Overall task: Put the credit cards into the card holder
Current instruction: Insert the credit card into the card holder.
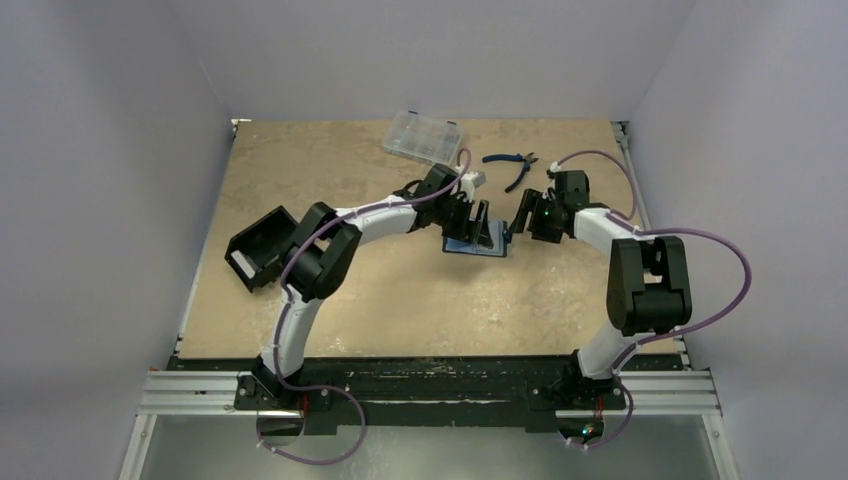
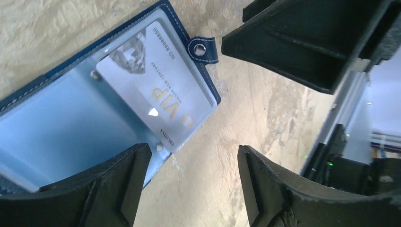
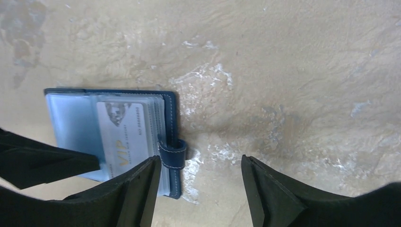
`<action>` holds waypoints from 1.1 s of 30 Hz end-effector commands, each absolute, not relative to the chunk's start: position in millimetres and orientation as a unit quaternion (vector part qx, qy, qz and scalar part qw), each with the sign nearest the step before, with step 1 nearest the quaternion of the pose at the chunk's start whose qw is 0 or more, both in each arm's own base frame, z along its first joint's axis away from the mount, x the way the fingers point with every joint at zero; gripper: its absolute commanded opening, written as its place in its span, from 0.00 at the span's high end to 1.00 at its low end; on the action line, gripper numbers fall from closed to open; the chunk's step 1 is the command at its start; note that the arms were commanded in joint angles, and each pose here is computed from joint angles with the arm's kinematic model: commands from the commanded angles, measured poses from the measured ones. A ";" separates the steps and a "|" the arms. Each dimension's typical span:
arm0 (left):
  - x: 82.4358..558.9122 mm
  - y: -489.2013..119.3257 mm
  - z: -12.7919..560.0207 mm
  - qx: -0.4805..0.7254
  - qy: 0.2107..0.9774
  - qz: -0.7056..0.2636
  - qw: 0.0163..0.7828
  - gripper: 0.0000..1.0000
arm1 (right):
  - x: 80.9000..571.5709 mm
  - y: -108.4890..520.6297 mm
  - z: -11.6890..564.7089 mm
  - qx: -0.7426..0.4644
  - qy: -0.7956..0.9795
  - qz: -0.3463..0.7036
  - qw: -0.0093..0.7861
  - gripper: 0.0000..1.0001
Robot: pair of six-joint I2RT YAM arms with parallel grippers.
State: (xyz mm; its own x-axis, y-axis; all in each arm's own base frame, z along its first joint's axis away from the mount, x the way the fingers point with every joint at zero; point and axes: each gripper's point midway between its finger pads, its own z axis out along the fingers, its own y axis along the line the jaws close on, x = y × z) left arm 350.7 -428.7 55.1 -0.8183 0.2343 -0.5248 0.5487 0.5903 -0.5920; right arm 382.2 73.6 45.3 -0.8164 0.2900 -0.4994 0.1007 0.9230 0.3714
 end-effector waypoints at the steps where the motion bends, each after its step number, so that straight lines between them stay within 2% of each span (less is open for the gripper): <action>1: 356.0 -430.1 110.1 0.191 0.828 -0.479 0.221 0.27 | 391.4 73.0 58.0 0.078 0.941 0.132 0.302 0.29; 5: 358.9 -422.9 102.0 0.159 0.830 -0.490 0.214 0.31 | 396.4 81.9 57.0 0.070 0.941 0.131 0.303 0.33; 10: 364.9 -420.7 86.4 0.120 0.840 -0.488 0.206 0.47 | 402.7 90.7 55.4 0.064 0.942 0.124 0.304 0.46; 12: 368.0 -422.1 83.3 0.110 0.841 -0.487 0.209 0.49 | 403.9 90.3 53.6 0.066 0.943 0.122 0.302 0.48; 15: 374.5 -424.3 81.2 0.110 0.838 -0.487 0.220 0.49 | 403.0 88.8 51.6 0.067 0.944 0.118 0.299 0.50; 18: 382.4 -428.8 75.8 0.112 0.839 -0.483 0.226 0.44 | 403.1 95.6 51.0 0.061 0.942 0.137 0.301 0.51; 21: 391.7 -429.5 66.5 0.106 0.848 -0.465 0.233 0.42 | 404.2 100.4 47.6 0.061 0.942 0.149 0.294 0.52; 24: 398.6 -425.8 59.3 0.101 0.860 -0.435 0.248 0.41 | 406.3 101.6 47.8 0.061 0.941 0.151 0.296 0.50; 28: 394.2 -435.5 56.9 0.112 0.854 -0.446 0.244 0.40 | 405.4 100.6 43.8 0.060 0.944 0.145 0.291 0.50; 33: 381.4 -457.0 57.0 0.138 0.846 -0.452 0.246 0.44 | 404.5 103.3 39.0 0.062 0.944 0.151 0.287 0.58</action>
State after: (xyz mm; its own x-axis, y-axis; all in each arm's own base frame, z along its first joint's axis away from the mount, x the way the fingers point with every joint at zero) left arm 385.1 -434.8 49.5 -0.8755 -0.0164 -0.4830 0.3856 0.5788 -0.7186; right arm 389.1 96.9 27.4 -0.8531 0.2012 -0.4814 0.0557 0.9525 0.2994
